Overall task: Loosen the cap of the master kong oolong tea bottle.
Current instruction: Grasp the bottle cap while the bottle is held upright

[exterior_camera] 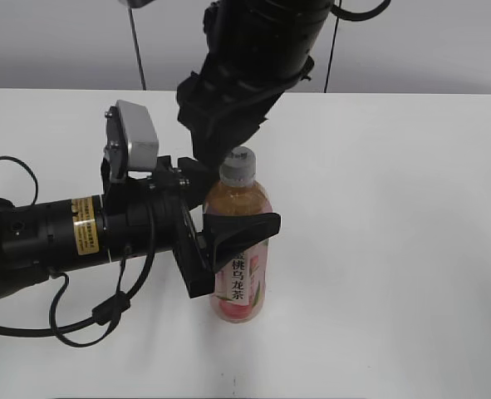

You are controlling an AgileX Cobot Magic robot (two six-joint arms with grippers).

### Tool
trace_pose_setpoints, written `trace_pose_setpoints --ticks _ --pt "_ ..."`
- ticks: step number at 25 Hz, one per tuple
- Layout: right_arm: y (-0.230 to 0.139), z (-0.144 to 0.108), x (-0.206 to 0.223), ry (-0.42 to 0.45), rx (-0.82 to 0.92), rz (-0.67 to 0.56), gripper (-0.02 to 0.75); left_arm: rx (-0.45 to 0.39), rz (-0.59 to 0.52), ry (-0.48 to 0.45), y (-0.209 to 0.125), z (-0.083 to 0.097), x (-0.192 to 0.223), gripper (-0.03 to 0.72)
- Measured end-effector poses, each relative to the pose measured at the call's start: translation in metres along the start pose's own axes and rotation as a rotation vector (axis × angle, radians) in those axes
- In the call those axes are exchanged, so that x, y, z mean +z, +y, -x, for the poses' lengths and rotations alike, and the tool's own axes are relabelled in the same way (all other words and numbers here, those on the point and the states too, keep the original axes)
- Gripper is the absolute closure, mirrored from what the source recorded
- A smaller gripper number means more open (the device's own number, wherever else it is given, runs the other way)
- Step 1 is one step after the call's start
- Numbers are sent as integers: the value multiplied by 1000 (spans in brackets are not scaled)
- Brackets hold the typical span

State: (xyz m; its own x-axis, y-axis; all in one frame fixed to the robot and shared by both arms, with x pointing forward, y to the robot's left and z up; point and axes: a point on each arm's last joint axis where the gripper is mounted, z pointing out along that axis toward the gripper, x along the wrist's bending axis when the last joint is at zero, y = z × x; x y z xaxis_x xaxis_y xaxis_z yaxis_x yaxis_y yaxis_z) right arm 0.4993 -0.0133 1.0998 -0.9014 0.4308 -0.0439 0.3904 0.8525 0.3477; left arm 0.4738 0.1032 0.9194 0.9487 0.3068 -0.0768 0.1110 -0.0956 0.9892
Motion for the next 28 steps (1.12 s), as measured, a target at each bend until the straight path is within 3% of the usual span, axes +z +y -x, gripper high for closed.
trace_pose_setpoints --ticks 16,23,28 --pt "-12 -3 20 26 153 -78 201 0 0 0 0 0 0 230" --pt "-13 -3 21 24 153 -82 299 0 0 0 0 0 0 230" --pt "-13 -3 21 25 108 -82 442 0 0 0 0 0 0 230"
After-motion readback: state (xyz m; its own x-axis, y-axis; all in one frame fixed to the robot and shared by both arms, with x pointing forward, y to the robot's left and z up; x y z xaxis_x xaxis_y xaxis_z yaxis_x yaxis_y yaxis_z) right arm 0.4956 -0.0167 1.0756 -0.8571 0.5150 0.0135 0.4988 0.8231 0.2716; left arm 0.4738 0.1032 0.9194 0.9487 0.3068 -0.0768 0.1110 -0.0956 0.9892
